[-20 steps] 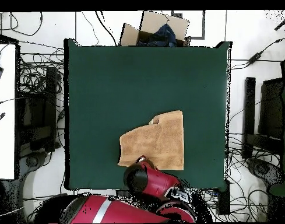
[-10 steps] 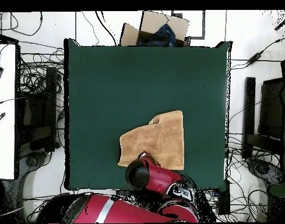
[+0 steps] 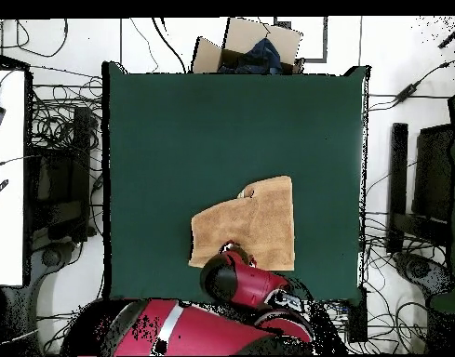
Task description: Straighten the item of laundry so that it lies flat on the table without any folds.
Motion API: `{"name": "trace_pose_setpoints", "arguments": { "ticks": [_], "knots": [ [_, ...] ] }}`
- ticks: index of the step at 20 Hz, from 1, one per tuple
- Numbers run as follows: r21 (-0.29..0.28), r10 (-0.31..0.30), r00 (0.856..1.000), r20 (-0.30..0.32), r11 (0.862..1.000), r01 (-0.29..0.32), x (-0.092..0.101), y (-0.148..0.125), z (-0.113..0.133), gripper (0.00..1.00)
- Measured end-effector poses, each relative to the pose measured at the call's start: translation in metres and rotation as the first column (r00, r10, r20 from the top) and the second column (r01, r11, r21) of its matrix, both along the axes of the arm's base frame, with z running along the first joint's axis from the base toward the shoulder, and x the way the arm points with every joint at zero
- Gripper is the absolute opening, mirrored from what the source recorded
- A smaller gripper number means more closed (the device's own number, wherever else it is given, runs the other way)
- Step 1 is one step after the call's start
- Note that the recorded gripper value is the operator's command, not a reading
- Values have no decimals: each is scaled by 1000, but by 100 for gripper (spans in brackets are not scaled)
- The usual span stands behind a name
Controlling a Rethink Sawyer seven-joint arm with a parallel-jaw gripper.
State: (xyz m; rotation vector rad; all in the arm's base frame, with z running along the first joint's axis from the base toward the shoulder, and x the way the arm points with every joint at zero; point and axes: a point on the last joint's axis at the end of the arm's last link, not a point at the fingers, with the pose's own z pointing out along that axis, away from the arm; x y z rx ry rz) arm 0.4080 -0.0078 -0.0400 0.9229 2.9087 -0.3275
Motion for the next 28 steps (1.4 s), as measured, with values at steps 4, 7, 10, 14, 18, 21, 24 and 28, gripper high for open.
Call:
{"name": "trace_pose_setpoints", "arguments": {
  "ticks": [4,7,10,14,18,21,24,28],
  "knots": [
    [-8,25,999,33,1000,-25,-3,0,-13,100],
    [-12,57,997,57,998,-56,-7,1,-14,100],
    [-10,82,994,72,997,-82,-9,-1,-14,100],
    [1,119,988,95,993,-120,-12,-5,-15,100],
    [15,163,979,127,986,-166,-16,-10,-15,100],
    [24,193,969,153,980,-199,-20,-14,-16,100],
    [38,223,957,184,972,-234,-25,-18,-17,100],
    [68,250,944,213,960,-270,-29,-25,-17,100]
  ]
}}
